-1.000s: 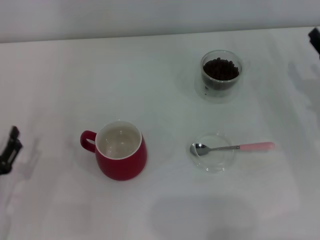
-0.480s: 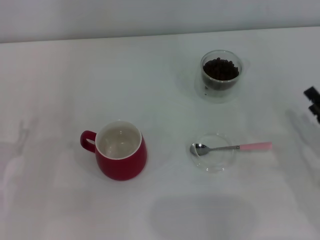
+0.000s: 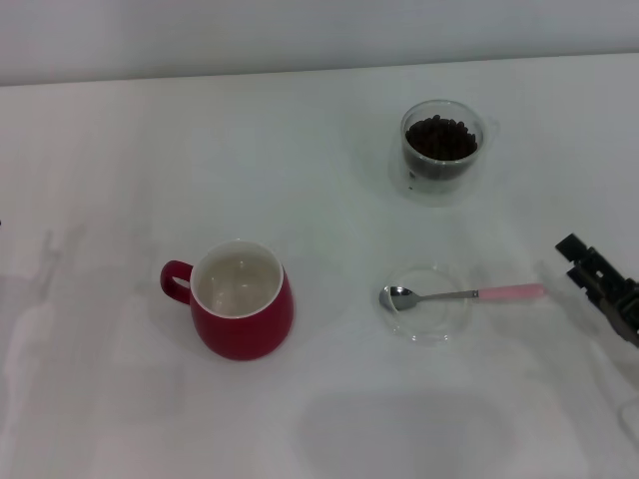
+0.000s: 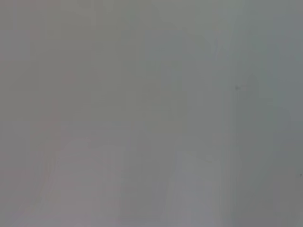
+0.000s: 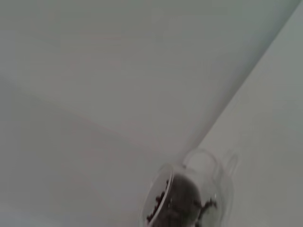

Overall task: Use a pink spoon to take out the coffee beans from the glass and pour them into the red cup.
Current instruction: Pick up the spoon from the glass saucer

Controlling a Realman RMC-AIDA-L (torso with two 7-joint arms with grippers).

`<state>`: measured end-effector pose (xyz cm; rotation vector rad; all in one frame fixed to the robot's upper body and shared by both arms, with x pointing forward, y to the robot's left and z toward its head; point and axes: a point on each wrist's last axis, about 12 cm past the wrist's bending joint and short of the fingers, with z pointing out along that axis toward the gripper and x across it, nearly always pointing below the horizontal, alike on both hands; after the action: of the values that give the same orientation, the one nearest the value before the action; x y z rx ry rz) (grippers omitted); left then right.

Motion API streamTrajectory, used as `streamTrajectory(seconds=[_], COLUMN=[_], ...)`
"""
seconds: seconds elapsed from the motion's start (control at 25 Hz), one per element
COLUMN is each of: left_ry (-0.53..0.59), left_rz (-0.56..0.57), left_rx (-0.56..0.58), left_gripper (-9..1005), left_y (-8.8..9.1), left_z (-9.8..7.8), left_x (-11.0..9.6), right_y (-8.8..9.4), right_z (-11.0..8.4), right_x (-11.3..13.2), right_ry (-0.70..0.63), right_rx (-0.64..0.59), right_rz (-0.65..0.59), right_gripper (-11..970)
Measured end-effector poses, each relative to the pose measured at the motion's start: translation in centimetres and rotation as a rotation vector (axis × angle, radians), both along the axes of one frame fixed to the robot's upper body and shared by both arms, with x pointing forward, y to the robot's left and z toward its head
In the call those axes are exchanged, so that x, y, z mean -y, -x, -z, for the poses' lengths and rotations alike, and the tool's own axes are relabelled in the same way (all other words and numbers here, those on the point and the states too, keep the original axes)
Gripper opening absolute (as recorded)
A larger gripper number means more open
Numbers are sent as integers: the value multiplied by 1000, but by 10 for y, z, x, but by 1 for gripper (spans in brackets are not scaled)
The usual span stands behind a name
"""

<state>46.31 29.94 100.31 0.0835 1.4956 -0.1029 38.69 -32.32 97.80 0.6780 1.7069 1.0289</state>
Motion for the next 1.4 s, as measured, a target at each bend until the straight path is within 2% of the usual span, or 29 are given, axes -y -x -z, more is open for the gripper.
streamTrajectory(seconds=[0.32, 0.88, 1.12, 1.32, 1.4], left_ry=[5, 8, 10, 11, 11], left_rz=[3, 12, 13, 11, 10], left_rx=[2, 6, 6, 7, 7], left_gripper=[801, 801, 800, 800, 800], left_y=[-2, -3, -4, -4, -4], left_z=[0, -1, -1, -2, -2], left_x=[2, 5, 5, 5, 5], right_y=[7, 0, -2, -4, -4], right_z=[4, 9, 9, 9, 9], right_x=[-8, -25, -28, -28, -28], right_ry=[-6, -17, -20, -22, -22], right_rx=[-35, -70, -69, -67, -67], right_rz=[-79, -125, -136, -131, -132], right_gripper=[826, 787, 654, 599, 530])
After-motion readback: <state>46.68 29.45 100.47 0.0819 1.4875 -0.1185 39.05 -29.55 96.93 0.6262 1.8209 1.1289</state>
